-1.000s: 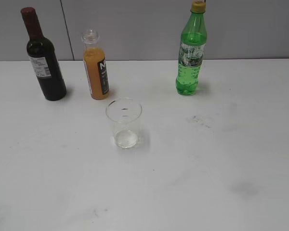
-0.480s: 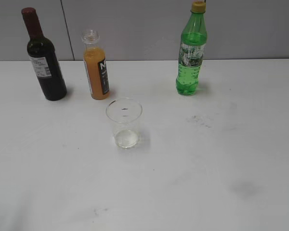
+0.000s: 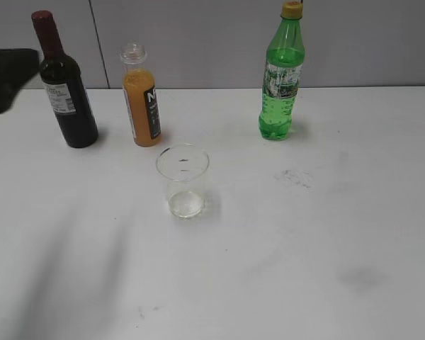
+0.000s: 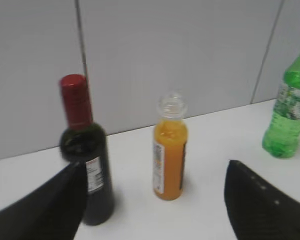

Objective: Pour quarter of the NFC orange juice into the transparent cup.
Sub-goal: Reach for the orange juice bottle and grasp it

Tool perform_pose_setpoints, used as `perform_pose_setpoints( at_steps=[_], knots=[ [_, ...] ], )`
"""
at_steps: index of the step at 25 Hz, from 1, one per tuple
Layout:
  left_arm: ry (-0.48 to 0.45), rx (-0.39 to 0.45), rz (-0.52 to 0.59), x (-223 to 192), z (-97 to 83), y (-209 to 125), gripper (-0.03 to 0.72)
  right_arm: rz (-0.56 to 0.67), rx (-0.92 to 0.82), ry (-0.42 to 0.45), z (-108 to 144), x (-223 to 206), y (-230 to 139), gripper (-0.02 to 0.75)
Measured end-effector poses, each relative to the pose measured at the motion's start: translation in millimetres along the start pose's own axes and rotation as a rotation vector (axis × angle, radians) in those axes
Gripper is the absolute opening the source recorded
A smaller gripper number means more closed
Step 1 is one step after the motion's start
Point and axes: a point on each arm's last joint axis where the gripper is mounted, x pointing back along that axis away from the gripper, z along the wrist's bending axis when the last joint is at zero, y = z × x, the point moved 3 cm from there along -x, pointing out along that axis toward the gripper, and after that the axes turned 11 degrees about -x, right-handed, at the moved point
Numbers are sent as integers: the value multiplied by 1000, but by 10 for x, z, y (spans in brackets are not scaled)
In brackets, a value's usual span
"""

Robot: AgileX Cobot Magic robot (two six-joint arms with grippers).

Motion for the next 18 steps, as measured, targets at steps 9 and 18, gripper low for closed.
perform_pose_setpoints(
  at_steps=[9,18],
  knots=[
    [10,-72,-23,-807,-393,-483,642,0,0,0,0,0,0,518],
    [-98,77,-140,-1165,-319,-893,633,0,0,0,0,0,0,518]
  ],
)
